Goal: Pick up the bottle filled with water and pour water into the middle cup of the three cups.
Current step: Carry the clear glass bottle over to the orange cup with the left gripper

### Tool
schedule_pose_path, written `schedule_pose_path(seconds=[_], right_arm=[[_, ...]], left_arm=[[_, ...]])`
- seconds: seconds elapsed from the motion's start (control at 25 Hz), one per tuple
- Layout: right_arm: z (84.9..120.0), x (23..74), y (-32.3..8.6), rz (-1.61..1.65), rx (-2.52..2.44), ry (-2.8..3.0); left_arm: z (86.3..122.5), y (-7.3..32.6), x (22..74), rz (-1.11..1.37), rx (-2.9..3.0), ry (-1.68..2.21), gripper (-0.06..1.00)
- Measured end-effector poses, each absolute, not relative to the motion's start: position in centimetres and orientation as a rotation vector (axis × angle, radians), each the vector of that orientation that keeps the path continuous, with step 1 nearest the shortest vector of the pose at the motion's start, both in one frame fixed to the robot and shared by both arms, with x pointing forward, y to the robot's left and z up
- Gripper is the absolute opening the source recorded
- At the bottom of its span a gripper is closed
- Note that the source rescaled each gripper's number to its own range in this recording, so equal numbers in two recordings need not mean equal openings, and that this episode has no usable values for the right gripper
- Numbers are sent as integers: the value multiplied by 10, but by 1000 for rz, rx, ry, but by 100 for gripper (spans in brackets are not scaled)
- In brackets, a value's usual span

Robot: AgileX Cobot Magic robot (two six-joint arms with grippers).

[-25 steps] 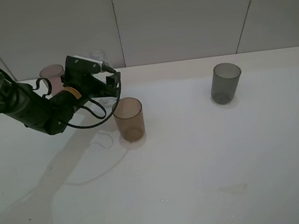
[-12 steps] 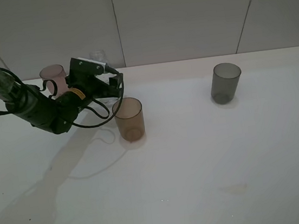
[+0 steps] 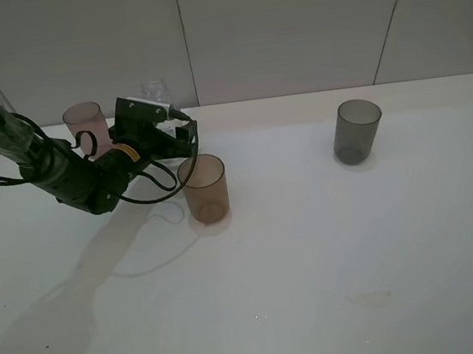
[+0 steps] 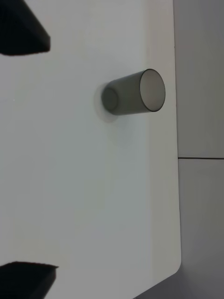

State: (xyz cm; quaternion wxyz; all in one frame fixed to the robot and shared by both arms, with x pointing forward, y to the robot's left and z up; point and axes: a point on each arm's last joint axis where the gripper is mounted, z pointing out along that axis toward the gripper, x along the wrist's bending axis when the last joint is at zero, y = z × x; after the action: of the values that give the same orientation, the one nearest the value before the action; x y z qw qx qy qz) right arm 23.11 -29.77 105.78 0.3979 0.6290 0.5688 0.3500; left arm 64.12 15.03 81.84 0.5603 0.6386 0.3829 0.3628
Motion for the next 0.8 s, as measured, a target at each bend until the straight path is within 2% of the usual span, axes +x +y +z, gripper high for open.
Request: schedule_pose_path(seconds=[0.04, 0.08, 0.16, 0.2, 0.8], right_arm=[[1058, 231, -298, 886, 1593, 1440], [1058, 231, -298, 886, 1593, 1440], [1058, 231, -298, 886, 1593, 1440], [1058, 231, -298, 886, 1593, 1440], [1058, 231, -298, 886, 1593, 1440]], left_arm=[[819, 150, 641, 857, 1502, 901, 82], [819, 150, 641, 858, 1501, 903, 66], [819, 151, 641, 859, 1496, 902, 19], [819, 151, 641, 860, 1493, 902, 0], [819, 151, 641, 860, 1493, 902, 1]])
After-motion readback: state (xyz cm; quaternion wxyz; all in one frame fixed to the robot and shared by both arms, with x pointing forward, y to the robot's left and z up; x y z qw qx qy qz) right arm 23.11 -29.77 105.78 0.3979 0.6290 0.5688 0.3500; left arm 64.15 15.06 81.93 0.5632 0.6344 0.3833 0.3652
